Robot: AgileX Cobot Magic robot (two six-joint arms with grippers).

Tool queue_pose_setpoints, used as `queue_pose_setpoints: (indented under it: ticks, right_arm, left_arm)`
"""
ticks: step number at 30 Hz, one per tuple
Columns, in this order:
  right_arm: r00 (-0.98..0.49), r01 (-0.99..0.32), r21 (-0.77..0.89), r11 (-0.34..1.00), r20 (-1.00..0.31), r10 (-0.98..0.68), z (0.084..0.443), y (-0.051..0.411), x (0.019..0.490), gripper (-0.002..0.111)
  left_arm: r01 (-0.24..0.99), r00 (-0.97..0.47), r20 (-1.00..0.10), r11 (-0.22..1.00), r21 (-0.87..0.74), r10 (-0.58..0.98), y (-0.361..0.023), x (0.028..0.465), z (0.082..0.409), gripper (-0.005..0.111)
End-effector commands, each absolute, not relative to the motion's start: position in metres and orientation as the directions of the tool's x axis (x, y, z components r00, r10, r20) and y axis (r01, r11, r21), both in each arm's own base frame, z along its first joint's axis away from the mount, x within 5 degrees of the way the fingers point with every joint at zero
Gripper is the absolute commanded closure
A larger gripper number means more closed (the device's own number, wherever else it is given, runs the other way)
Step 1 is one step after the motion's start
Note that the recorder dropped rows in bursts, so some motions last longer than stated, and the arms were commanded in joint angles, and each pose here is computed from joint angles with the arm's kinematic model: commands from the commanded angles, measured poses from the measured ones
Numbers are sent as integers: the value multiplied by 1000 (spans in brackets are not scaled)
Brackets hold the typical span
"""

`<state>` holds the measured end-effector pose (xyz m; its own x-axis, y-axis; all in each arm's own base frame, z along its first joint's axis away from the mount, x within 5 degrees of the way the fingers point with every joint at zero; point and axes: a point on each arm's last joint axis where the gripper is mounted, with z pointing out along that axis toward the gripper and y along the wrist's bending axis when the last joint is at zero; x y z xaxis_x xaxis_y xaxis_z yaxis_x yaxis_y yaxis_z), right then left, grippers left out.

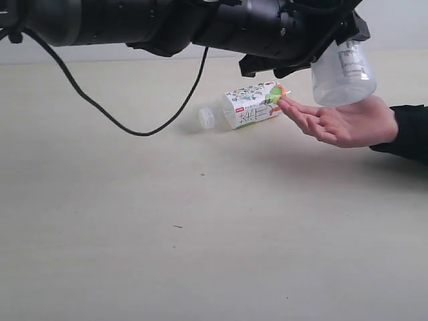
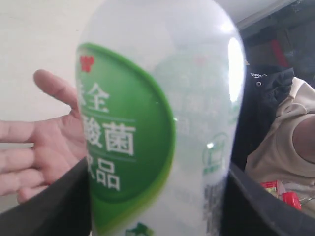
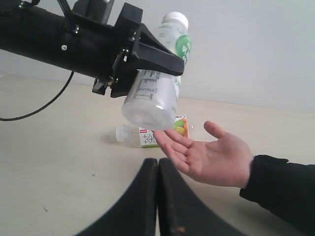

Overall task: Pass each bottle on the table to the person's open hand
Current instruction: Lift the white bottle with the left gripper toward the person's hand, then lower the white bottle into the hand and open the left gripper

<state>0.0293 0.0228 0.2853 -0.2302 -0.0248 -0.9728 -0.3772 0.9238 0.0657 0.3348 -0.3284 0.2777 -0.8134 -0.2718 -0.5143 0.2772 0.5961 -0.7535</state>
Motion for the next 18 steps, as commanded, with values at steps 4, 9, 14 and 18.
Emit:
queue_pose_setpoints:
  ticks: [4, 9, 14, 18]
  right_arm:
    - [-214, -370, 57, 927, -977, -25, 286, 22, 29, 108]
    - [-214, -370, 57, 927, -977, -25, 286, 22, 29, 108]
    - [-214, -370, 57, 927, -977, -25, 286, 22, 29, 108]
    - [-214, -370, 57, 927, -977, -25, 286, 22, 29, 108]
  left_arm:
    - [365, -766, -615, 659, -657, -190, -334, 344, 288, 107]
    - [310, -776, -612, 751, -583, -155, -325, 349, 294, 107]
    - [144, -794, -589, 896, -420, -149, -318, 351, 284, 107]
    - [109, -774, -602, 894, -434, -198, -334, 346, 280, 107]
